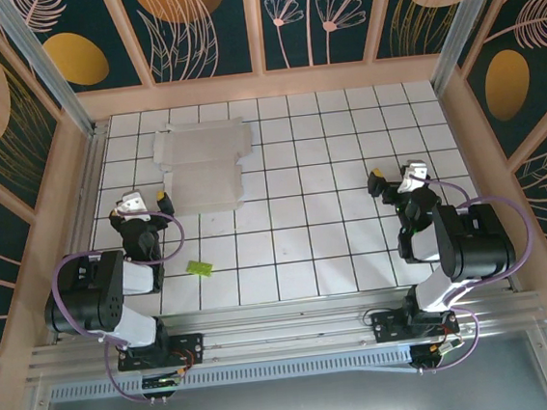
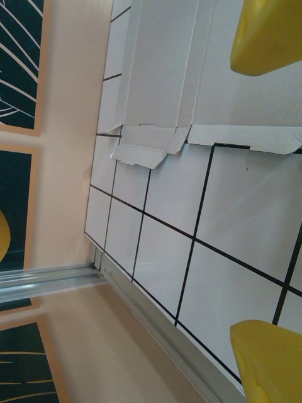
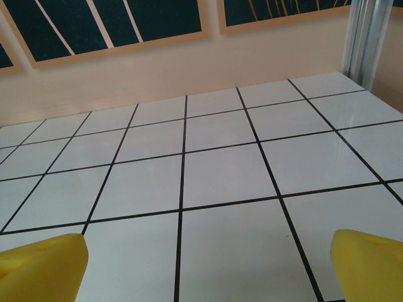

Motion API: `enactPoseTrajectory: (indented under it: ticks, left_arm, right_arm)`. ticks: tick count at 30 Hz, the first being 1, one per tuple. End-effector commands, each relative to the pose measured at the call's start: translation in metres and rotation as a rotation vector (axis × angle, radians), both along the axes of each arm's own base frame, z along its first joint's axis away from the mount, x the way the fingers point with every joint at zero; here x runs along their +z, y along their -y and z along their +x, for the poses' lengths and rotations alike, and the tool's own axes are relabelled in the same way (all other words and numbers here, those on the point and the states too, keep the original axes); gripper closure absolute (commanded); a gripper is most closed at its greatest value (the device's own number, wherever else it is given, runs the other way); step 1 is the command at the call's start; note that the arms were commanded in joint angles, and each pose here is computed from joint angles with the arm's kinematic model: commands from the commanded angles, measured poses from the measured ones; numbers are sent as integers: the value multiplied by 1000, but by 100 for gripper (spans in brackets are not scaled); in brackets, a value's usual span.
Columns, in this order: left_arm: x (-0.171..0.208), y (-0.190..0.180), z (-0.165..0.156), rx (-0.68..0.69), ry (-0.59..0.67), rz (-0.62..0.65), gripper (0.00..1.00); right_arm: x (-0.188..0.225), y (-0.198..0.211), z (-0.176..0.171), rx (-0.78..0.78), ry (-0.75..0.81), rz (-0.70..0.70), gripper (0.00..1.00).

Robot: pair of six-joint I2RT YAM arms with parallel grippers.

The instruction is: Fold the paper box

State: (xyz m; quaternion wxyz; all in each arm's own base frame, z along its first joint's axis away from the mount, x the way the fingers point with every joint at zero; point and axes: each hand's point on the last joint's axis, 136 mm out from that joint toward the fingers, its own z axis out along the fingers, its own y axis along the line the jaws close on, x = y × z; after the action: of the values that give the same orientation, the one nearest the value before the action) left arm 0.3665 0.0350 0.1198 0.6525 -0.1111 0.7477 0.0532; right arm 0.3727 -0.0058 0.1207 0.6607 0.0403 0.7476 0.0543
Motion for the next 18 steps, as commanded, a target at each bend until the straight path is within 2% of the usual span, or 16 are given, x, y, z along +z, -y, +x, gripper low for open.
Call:
enactPoseTrajectory:
  ticks: [1, 4, 7, 8, 11, 14, 18]
  left_arm:
    - [18, -4, 2, 17, 71, -17, 1]
    - [22, -10, -1, 51, 85, -27, 1]
    - [39, -13, -9, 71, 103, -30, 1]
    - [47, -16, -11, 92, 97, -42, 1]
    - [83, -31, -14, 194, 96, -97, 1]
    - [115, -36, 0, 240, 45, -164, 1]
    - [125, -28, 48, 225, -175, -210, 1]
  right_arm:
    - [8, -4, 2, 29, 28, -16, 1]
    - [20, -18, -3, 115, 58, -40, 1]
    - [40, -12, -8, 39, 35, -27, 1]
    - [53, -7, -9, -8, 33, 18, 1]
    - [92, -17, -13, -3, -2, 251, 1]
    - [123, -57, -10, 131, -69, 447, 1]
    - [145, -145, 2, 378, -253, 520, 1]
